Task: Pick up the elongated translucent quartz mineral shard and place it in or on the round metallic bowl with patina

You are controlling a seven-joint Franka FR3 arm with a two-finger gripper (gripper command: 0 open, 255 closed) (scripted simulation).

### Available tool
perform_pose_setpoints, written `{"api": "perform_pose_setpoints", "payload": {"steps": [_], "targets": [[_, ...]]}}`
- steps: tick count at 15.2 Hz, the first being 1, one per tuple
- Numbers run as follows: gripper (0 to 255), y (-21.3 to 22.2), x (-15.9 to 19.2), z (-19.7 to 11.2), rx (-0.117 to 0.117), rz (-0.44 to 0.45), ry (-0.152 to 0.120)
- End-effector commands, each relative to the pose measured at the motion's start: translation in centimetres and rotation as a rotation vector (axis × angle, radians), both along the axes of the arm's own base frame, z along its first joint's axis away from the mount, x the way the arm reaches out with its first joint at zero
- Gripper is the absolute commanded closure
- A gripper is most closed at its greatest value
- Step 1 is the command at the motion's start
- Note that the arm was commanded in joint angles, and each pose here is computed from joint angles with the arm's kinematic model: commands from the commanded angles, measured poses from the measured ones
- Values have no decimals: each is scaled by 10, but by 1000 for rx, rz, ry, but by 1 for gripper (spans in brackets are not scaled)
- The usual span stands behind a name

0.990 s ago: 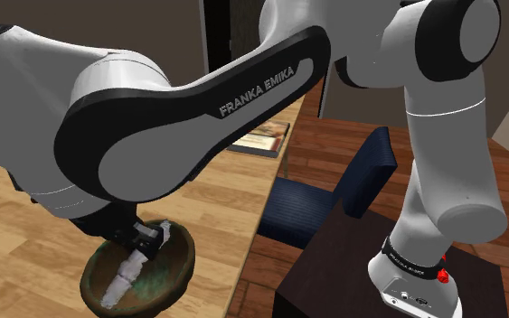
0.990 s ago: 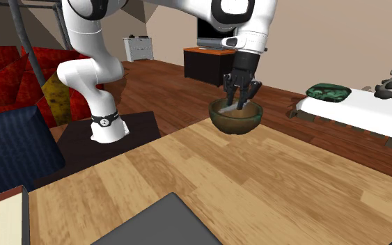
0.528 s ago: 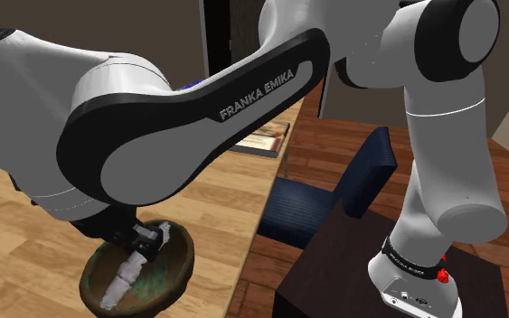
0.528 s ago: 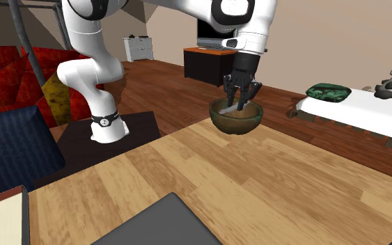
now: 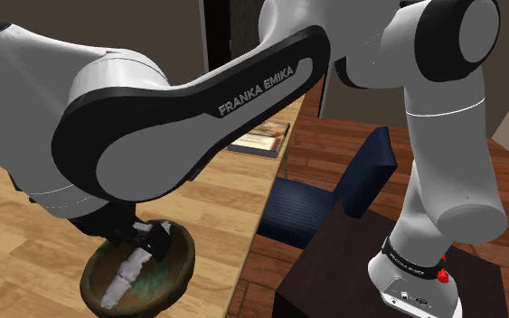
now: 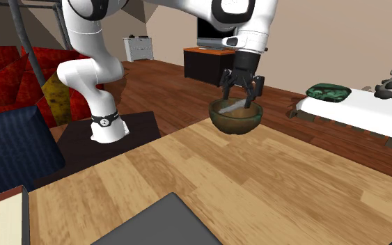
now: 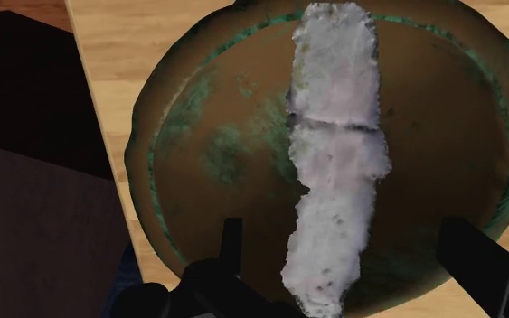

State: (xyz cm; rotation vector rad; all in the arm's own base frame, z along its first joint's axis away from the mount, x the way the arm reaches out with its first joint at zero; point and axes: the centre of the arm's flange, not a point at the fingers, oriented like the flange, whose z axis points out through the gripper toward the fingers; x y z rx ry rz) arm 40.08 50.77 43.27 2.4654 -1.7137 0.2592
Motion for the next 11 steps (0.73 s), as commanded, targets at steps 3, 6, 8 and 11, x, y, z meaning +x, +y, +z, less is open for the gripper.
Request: {"api": "perform_pose_setpoints", "payload": {"steps": [3,6,8,11], "targets": [[0,9,-3,42,0,0,0],[0,9,-3,42,0,0,0],[0,9,-3,42,0,0,0],[0,9,-3,42,0,0,0]]}}
